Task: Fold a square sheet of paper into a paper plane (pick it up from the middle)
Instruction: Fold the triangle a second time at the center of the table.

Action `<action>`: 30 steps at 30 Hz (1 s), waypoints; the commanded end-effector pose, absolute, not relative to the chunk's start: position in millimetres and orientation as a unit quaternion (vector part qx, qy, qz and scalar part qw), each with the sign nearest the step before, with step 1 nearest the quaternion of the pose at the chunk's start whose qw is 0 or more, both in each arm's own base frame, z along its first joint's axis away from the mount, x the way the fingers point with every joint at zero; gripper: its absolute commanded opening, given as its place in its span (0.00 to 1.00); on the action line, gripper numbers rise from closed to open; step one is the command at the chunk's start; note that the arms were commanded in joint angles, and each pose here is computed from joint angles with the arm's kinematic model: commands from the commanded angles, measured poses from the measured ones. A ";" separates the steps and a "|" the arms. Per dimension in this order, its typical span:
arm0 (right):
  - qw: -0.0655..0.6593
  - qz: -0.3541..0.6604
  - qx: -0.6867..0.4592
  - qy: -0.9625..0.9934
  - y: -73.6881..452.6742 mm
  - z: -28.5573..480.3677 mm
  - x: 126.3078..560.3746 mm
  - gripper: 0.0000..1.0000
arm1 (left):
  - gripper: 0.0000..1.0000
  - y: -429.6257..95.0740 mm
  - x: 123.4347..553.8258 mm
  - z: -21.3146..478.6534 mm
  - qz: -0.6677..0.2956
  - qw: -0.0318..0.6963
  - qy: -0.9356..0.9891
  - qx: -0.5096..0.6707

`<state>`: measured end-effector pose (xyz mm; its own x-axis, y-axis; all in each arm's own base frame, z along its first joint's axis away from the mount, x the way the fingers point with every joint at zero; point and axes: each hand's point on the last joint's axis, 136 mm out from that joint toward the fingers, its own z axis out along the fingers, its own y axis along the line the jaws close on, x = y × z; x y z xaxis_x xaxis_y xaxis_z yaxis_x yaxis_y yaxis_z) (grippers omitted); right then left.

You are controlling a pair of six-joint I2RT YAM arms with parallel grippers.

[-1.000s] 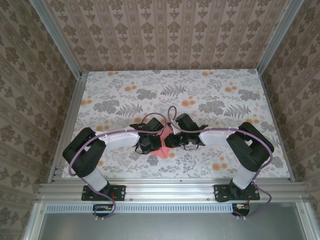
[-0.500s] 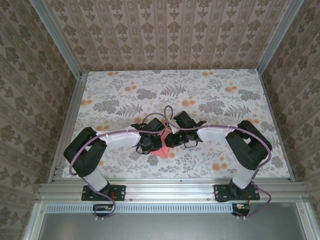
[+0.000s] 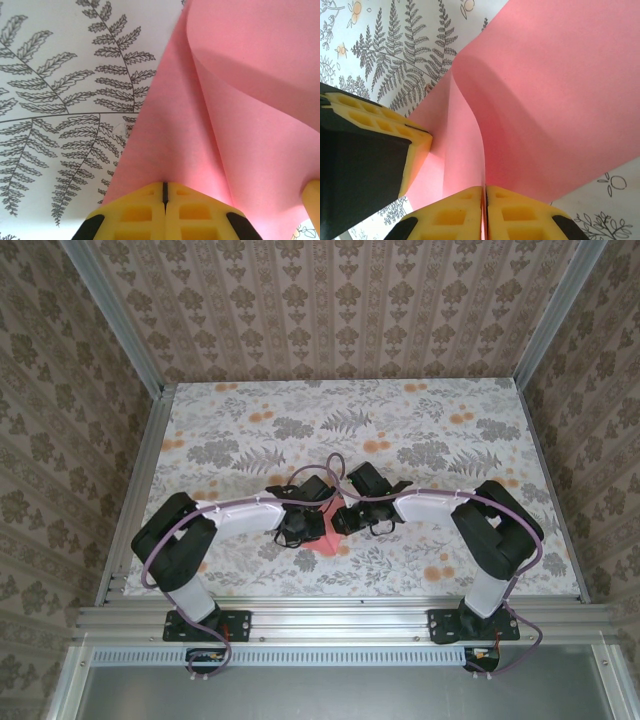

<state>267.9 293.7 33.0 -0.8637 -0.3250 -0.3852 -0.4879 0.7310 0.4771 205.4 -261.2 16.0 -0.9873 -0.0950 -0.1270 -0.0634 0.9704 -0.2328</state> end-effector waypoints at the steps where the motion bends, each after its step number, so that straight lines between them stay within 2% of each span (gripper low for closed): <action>1: 0.142 0.276 -0.229 0.923 291.7 28.7 275.9 0.12 | 0.03 -251.2 192.7 -3.3 -0.078 0.043 0.996 -0.024; 30: 0.123 0.275 -0.220 0.928 292.2 14.0 273.4 0.12 | 0.03 -251.8 194.5 0.9 -0.076 0.050 0.996 -0.023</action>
<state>268.9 293.3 16.8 -0.8693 -0.3425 -0.3565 -0.4831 0.7417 0.4654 206.3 -263.1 16.3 -0.9872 -0.0901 -0.1318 -0.0585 0.9724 -0.2260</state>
